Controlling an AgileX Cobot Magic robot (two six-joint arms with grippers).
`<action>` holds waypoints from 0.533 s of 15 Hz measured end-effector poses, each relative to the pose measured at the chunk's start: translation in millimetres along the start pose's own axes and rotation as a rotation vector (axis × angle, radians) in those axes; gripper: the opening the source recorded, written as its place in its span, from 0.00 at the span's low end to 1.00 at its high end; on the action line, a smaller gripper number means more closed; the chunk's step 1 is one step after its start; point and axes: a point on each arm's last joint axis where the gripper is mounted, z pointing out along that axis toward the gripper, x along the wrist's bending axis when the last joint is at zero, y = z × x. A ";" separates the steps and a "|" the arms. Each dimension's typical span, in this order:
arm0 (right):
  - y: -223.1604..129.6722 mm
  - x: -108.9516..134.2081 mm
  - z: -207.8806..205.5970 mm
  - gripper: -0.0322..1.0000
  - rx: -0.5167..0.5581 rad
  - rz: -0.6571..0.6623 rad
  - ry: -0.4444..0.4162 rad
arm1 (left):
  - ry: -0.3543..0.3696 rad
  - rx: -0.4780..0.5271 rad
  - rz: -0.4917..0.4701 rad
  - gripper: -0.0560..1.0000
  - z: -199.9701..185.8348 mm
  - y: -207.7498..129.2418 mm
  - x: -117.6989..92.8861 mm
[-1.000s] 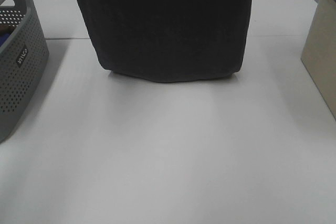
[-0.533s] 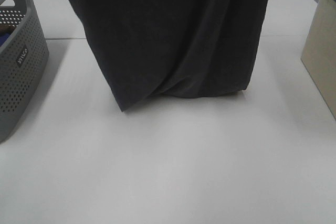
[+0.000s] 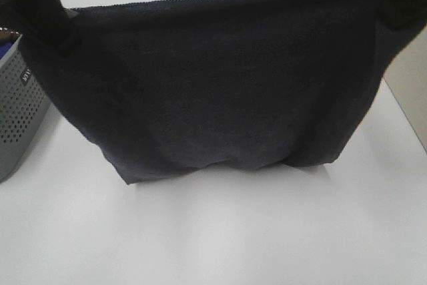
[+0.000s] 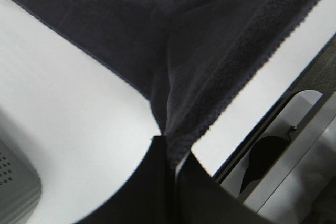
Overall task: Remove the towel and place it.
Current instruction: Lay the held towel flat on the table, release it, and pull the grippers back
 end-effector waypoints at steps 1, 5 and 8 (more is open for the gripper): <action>-10.1 3.1 -1.5 0.04 0.001 -0.002 0.001 | -0.020 -0.021 -0.005 0.05 -6.5 -9.0 -5.4; -25.7 9.2 -5.3 0.04 -0.014 0.004 0.019 | -0.105 -0.010 -0.044 0.05 -3.5 -35.6 -17.5; -34.4 12.2 9.7 0.04 0.039 0.025 0.058 | -0.180 0.076 -0.084 0.05 21.4 -53.7 -23.9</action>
